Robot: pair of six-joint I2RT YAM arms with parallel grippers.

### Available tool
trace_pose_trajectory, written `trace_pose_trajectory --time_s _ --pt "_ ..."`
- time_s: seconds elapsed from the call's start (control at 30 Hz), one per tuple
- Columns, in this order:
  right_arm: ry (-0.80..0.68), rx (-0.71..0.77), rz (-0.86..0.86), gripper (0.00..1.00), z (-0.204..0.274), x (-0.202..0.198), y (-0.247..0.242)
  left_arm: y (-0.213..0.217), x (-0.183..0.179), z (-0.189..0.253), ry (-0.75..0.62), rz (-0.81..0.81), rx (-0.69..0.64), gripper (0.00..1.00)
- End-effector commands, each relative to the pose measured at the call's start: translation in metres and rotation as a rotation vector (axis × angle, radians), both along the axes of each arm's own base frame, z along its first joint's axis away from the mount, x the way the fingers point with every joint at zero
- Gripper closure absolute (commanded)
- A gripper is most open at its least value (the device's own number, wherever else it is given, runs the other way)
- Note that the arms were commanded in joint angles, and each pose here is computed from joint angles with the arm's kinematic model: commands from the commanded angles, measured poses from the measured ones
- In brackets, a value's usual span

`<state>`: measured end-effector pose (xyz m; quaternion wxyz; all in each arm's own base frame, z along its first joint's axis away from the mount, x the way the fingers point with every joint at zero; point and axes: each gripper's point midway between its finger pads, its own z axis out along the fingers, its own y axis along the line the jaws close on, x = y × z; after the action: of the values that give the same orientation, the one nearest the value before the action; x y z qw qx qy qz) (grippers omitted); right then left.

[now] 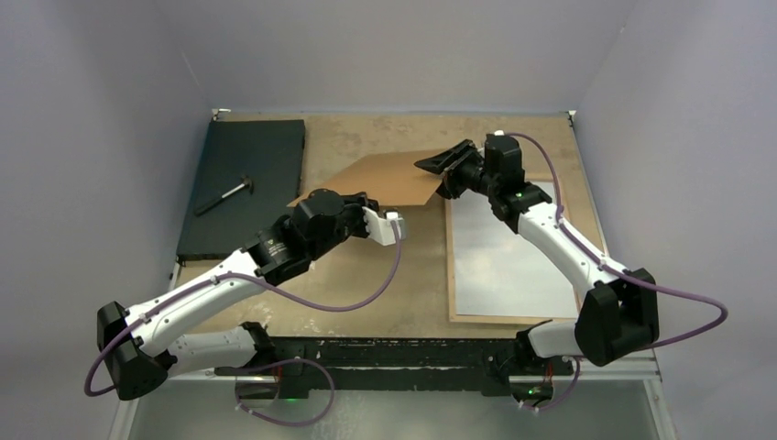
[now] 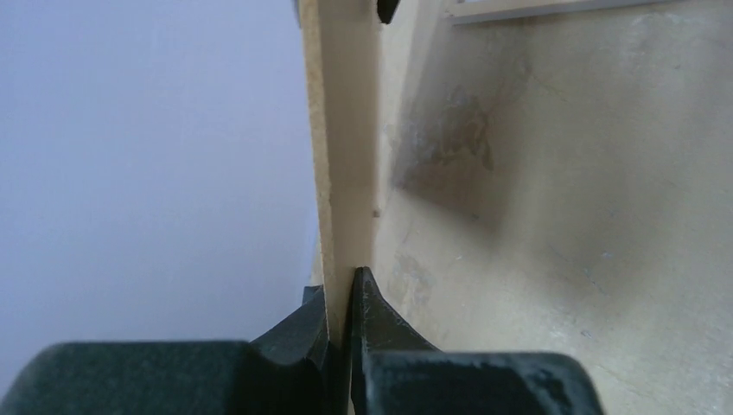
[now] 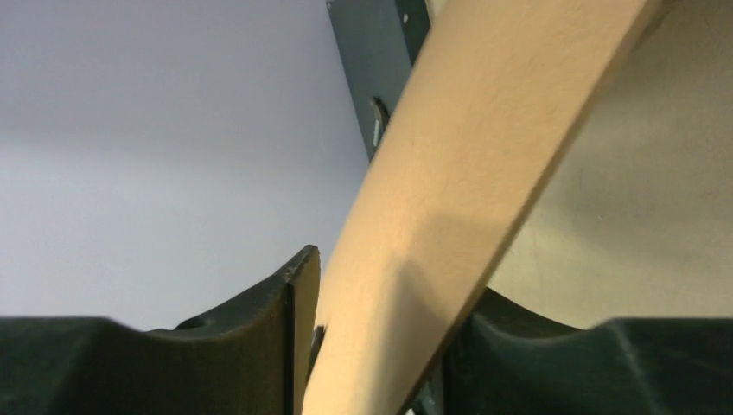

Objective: Put the photo into the frame

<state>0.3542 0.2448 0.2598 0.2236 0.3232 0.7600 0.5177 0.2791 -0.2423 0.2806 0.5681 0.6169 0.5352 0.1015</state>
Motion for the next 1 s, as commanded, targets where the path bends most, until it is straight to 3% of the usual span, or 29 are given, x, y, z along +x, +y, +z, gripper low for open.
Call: trace_pose_trajectory --time_s 0.0,0.3,0.4,0.67,0.83,0.97 --pt "-0.167 -0.076 0.148 0.44 0.031 -0.011 0.012 -0.006 -0.004 0.022 -0.095 -0.053 -0.044 1.0" --pt "-0.357 -0.331 0.381 0.02 0.005 -0.023 -0.016 0.003 -0.004 0.037 -0.145 -0.044 -0.027 1.0" --pt "-0.474 -0.384 0.435 0.01 0.017 -0.026 -0.032 0.007 -0.006 0.041 -0.142 -0.037 -0.017 1.0" --pt "-0.725 -0.775 0.368 0.01 0.016 -0.027 -0.078 0.023 -0.007 0.057 -0.152 0.02 -0.029 1.0" --pt "-1.121 -0.96 0.397 0.01 0.037 -0.049 -0.086 0.024 -0.012 0.074 -0.148 0.0 -0.03 1.0" --pt "-1.297 -1.036 0.555 0.05 0.029 -0.068 -0.081 0.024 -0.023 0.08 -0.126 -0.049 -0.03 1.0"
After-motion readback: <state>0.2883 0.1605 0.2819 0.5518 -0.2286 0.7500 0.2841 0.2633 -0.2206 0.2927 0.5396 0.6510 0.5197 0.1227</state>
